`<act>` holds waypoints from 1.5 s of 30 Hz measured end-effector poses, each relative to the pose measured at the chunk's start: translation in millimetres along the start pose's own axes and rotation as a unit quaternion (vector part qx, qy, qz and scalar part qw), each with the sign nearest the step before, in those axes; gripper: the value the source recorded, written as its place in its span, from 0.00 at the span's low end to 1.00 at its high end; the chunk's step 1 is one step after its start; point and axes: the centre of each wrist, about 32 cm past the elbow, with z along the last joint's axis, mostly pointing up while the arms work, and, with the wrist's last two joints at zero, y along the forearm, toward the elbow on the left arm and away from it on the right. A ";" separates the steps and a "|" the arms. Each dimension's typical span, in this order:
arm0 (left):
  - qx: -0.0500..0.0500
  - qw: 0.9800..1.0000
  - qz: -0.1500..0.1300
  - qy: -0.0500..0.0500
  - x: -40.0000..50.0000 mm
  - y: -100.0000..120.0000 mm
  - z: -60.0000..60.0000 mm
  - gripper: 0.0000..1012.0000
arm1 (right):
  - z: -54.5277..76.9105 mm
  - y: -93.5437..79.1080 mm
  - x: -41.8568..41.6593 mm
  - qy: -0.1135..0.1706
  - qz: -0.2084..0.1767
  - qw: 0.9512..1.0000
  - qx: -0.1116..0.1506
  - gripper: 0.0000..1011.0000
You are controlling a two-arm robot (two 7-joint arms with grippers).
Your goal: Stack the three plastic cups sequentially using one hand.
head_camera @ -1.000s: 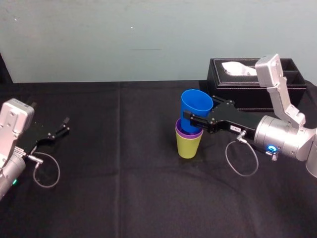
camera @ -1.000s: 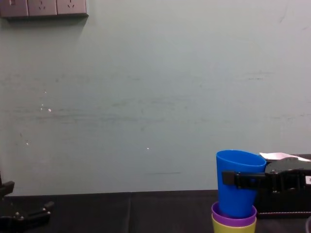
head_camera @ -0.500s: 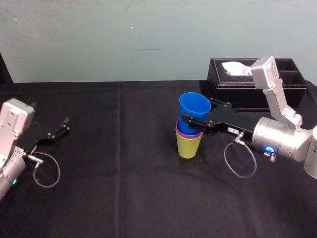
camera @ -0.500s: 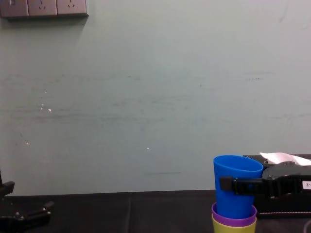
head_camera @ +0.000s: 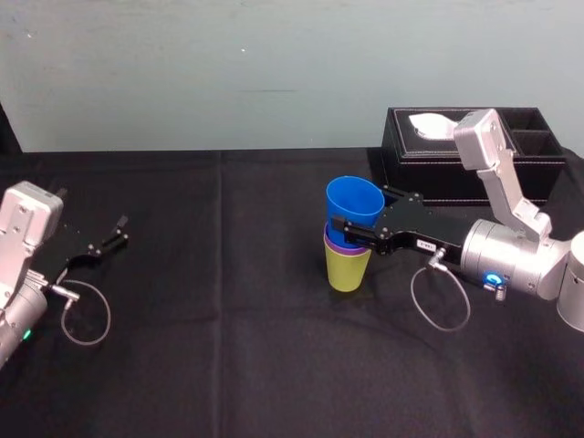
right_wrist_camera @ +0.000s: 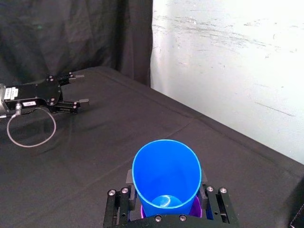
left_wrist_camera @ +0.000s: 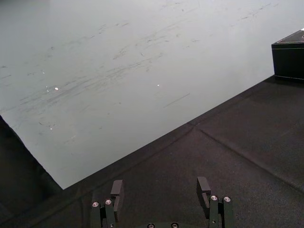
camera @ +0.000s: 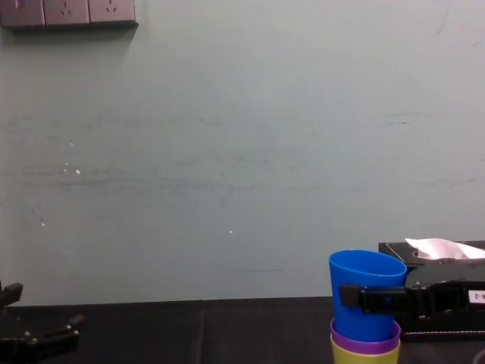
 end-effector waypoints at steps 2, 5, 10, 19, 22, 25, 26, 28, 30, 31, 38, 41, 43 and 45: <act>0.000 1.000 0.000 0.000 0.0 0.0 0.0 1.00 | 0.0 0.0 0.0 0.000 0.000 1.000 0.000 0.72; 0.000 1.000 0.000 0.000 0.0 0.0 0.0 1.00 | 0.1 -0.1 0.1 0.000 0.000 1.000 0.000 0.72; 0.000 1.000 0.000 0.000 0.0 0.0 0.0 1.00 | 0.1 -0.2 0.1 0.001 0.000 1.000 0.001 0.81; 0.000 1.000 0.000 0.000 0.0 0.0 0.0 1.00 | 0.3 -0.3 0.1 0.001 0.000 1.000 0.001 0.99; 0.000 1.000 0.000 0.000 0.0 0.0 0.0 1.00 | 0.4 -0.4 0.1 0.001 0.000 1.000 0.002 0.99; 0.000 1.000 0.000 0.000 0.0 0.0 0.0 1.00 | 0.4 -0.4 0.1 0.001 0.000 1.000 0.002 0.99; 0.000 1.000 0.000 0.000 0.0 0.0 0.0 1.00 | 0.4 -0.4 0.1 0.001 0.000 1.000 0.002 0.99; 0.000 1.000 0.000 0.000 0.0 0.0 0.0 1.00 | 0.3 -0.5 0.2 0.002 -0.001 1.000 0.002 0.99; 0.000 1.000 0.000 0.000 0.0 0.0 0.0 1.00 | -0.3 -1.5 0.4 0.006 -0.005 1.000 0.006 0.99; 0.000 1.000 0.000 0.000 0.0 0.0 0.0 1.00 | -1.0 -2.5 0.1 0.010 -0.011 1.000 0.012 0.99; 0.000 1.000 0.000 0.000 0.0 0.0 0.0 1.00 | -3.2 -7.9 1.4 0.029 -0.048 0.998 0.036 0.99; 0.000 1.000 0.000 0.000 0.0 0.0 0.0 1.00 | -3.6 -9.9 2.5 0.035 -0.065 0.996 0.044 0.99; 0.000 1.000 0.000 0.000 0.0 0.0 0.0 1.00 | -3.6 -10.7 3.1 0.036 -0.074 0.996 0.047 0.99; 0.000 1.000 0.000 0.000 0.0 0.0 0.0 1.00 | -3.6 -11.5 4.0 0.038 -0.088 0.994 0.048 0.99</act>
